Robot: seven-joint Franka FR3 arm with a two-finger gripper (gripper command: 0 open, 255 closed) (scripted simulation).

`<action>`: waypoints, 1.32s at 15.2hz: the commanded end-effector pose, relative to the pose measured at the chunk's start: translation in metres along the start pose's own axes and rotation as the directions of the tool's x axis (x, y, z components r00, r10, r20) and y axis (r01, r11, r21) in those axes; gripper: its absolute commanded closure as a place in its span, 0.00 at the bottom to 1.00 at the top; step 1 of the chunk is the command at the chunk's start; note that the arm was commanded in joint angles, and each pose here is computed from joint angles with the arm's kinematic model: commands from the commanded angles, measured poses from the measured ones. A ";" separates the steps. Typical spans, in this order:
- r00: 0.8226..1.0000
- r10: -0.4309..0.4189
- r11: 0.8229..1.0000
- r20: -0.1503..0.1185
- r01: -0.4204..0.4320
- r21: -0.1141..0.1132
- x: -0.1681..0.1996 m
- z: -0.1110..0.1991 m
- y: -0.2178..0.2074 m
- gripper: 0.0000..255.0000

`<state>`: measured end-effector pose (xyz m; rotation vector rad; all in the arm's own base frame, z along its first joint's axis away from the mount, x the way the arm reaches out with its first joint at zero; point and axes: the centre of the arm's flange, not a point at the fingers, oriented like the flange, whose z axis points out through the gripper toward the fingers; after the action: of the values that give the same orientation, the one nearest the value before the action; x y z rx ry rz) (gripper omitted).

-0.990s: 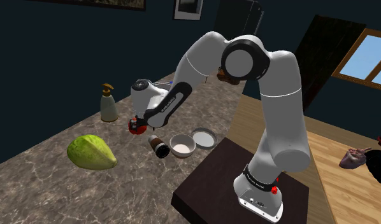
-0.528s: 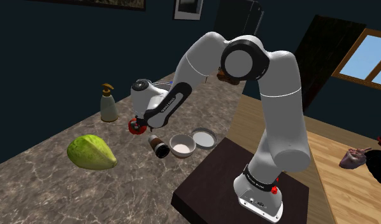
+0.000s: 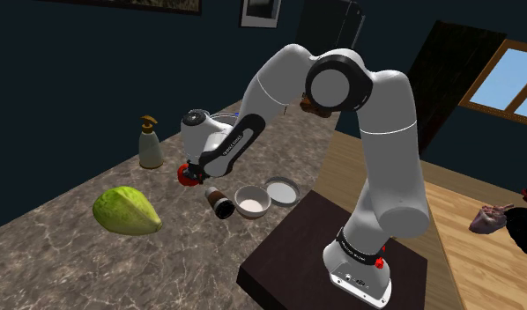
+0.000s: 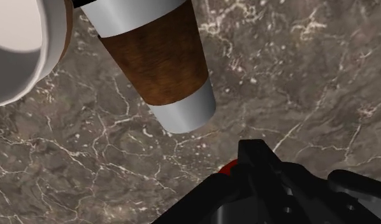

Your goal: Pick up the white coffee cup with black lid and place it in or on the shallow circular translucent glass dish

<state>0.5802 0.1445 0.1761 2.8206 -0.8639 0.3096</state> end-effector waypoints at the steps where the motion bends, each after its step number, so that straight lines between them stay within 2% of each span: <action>1: 1.000 0.000 1.000 0.000 0.000 0.000 0.000 0.000 0.000 1.00; 2: 1.000 0.000 1.000 0.000 0.000 0.000 0.000 0.000 0.000 0.00; 3: 0.994 -0.080 0.997 0.080 0.079 0.017 0.009 0.010 0.011 0.00; 4: 0.974 -0.160 0.987 0.158 0.155 0.040 0.017 0.020 0.020 0.00; 5: 0.943 -0.239 0.971 0.233 0.229 0.070 0.026 0.031 0.029 0.00; 6: 0.899 -0.316 0.949 0.304 0.298 0.104 0.034 0.043 0.037 0.00; 7: 0.843 -0.390 0.921 0.370 0.362 0.144 0.042 0.056 0.044 0.00; 8: 0.809 -0.428 0.903 0.403 0.395 0.168 0.046 0.063 0.048 0.00; 15: 0.809 -0.428 0.903 0.403 0.395 0.168 0.030 0.096 0.049 0.00; 20: 0.809 -0.428 0.903 0.403 0.395 0.168 0.029 0.099 0.049 0.00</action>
<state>0.5906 0.0669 0.0933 3.0964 -0.2693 -0.3703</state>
